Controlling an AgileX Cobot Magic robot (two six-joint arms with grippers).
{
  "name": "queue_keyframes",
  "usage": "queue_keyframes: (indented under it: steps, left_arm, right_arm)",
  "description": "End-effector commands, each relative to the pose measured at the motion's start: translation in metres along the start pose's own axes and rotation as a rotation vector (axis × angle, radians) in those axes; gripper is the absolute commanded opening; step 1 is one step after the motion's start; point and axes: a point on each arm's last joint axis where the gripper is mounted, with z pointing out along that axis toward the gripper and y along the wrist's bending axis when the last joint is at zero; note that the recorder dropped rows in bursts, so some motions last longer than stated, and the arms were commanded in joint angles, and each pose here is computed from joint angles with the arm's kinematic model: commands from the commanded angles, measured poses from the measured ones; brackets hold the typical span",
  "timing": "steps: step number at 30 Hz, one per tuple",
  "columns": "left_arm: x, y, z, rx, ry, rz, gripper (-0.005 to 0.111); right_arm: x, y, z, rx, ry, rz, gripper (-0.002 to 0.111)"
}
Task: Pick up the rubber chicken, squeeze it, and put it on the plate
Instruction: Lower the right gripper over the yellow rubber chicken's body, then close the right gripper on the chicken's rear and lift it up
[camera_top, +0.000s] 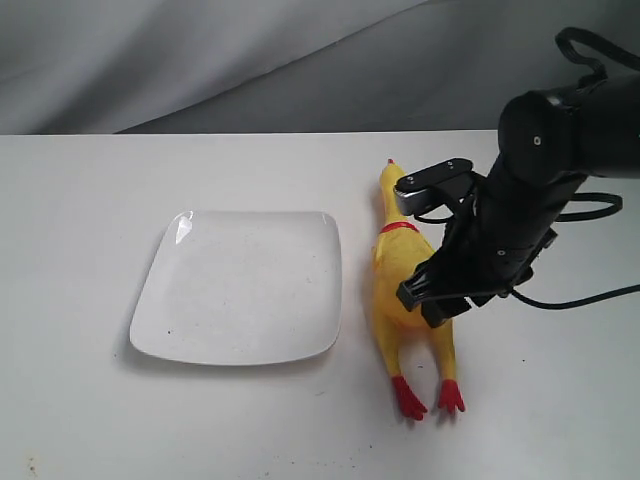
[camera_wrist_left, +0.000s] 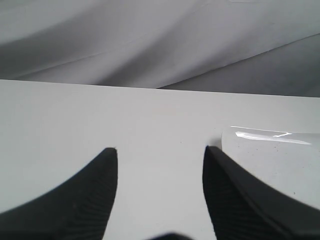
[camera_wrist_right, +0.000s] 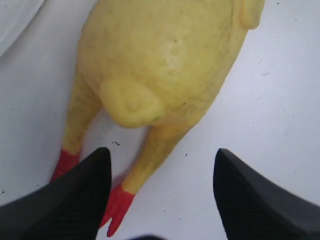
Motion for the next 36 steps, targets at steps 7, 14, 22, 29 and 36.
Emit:
queue_keyframes:
  steps: [7,14,22,29,36]
  left_arm:
    - [0.001,0.0,0.0,0.0,-0.001,-0.009,0.05]
    - [0.001,0.0,0.0,0.0,-0.001,-0.006,0.05]
    - [0.001,0.0,0.0,0.0,-0.001,-0.01,0.05]
    - [0.001,0.0,0.0,0.0,-0.001,-0.01,0.05]
    - [0.001,0.0,0.0,0.0,-0.001,-0.007,0.05]
  right_arm:
    - [0.0,0.0,0.037,-0.018,0.098,0.003,0.056]
    - [-0.003,-0.002,0.053,-0.015,0.094,0.005,0.052]
    - [-0.006,-0.011,0.054,0.086,0.064,0.005,0.001]
    - [-0.009,-0.017,-0.065,0.226,-0.112,-0.044,0.0]
    - [0.021,0.017,-0.181,0.038,-0.365,-0.472,0.0]
